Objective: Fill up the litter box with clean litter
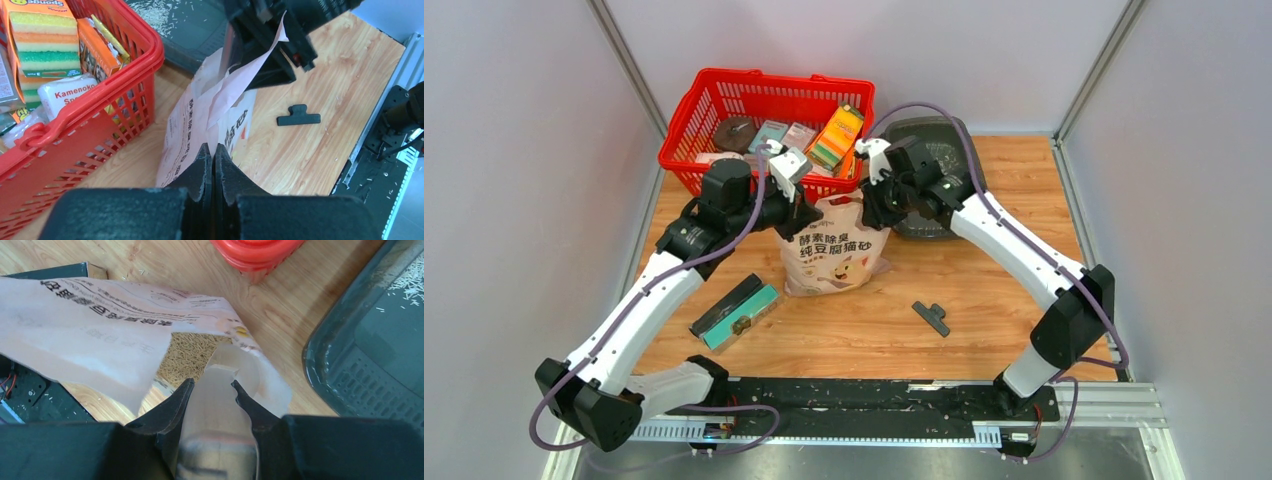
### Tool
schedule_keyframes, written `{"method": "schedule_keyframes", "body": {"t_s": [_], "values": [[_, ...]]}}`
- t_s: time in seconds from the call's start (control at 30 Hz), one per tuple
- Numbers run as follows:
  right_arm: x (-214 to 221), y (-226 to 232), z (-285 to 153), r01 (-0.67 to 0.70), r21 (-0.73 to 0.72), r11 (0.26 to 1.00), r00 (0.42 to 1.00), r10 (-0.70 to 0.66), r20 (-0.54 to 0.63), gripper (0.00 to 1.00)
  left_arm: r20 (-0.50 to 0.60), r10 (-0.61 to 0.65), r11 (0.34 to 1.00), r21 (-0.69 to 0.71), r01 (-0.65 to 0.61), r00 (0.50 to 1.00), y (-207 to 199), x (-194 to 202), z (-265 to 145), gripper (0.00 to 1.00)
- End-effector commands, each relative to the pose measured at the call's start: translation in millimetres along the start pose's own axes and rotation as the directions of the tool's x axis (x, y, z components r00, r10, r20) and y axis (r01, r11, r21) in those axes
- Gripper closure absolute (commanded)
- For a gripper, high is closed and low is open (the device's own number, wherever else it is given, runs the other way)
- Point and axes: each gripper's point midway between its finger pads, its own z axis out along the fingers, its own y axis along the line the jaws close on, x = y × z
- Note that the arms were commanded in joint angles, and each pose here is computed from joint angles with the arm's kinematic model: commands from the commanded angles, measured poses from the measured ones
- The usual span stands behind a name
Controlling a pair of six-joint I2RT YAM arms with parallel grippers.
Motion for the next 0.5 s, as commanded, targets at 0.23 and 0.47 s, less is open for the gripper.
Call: {"method": "schedule_keyframes", "body": {"t_s": [0.23,0.47], "values": [[68.3,8.3,58.6,-0.104,0.018,0.994,0.982,0.106,-0.154,1.00,0.306,0.101,0.993,0.025,-0.114,0.947,-20.7,-86.6,-27.5,1.00],[74.8,46.3,74.2,-0.338,-0.203,0.919,0.933,0.299,-0.199,1.00,0.293,0.094,0.994,0.032,-0.108,0.951,-18.7,-83.9,-21.3,1.00]]}}
